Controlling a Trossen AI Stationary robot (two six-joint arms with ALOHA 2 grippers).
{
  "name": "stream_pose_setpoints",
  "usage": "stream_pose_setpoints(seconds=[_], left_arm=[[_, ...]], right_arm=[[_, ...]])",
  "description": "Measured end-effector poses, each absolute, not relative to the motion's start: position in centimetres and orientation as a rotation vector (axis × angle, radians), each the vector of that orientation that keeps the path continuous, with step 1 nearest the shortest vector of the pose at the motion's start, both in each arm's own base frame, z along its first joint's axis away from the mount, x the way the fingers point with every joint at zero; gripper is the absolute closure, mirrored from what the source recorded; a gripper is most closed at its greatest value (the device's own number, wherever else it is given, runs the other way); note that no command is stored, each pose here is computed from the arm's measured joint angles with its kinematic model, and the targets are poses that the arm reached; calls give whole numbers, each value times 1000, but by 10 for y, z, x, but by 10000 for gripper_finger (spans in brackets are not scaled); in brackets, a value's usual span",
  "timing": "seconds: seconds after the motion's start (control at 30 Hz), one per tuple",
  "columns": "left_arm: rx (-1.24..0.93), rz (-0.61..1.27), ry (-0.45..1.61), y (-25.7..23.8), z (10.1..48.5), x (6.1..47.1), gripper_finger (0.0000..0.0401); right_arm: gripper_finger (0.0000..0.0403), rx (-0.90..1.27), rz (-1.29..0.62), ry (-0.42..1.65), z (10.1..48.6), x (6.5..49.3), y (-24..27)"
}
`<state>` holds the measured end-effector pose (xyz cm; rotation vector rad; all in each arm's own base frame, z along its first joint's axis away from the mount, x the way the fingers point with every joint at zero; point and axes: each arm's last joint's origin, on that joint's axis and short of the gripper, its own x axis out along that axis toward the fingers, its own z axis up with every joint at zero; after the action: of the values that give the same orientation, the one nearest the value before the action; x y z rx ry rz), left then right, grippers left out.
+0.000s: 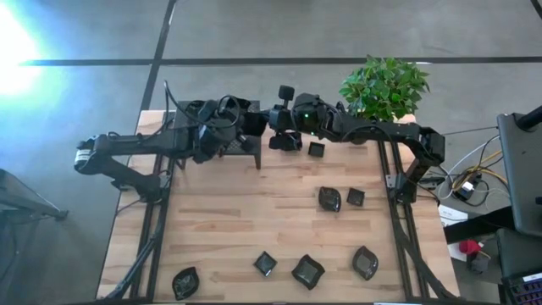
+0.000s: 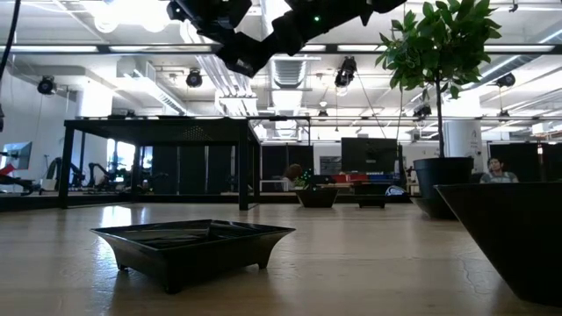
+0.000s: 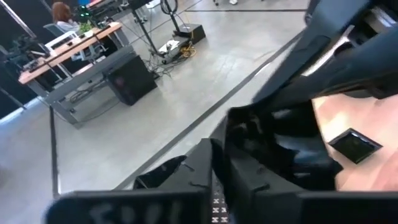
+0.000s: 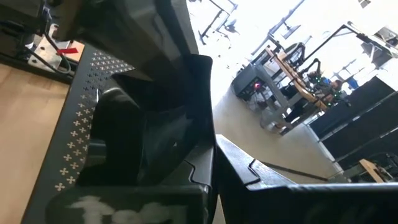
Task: Pick & Place Mini shaped plates
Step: Stack the distorted square plate on top of the distorted square plate on the shelf
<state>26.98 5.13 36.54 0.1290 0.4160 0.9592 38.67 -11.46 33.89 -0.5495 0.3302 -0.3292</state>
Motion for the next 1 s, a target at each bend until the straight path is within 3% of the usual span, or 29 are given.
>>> stream_pose_setpoints(seconds=[0.37, 0.8, 1.0], left_arm=[[124, 975, 416, 57, 366, 269, 400], [110, 1038, 424, 75, 367, 264, 401], [86, 1040, 448, 91, 369, 259, 401]], right_arm=[[386, -545, -331, 330, 339, 387, -115], [267, -526, -329, 314, 344, 385, -109], [234, -508, -331, 312, 356, 374, -105]])
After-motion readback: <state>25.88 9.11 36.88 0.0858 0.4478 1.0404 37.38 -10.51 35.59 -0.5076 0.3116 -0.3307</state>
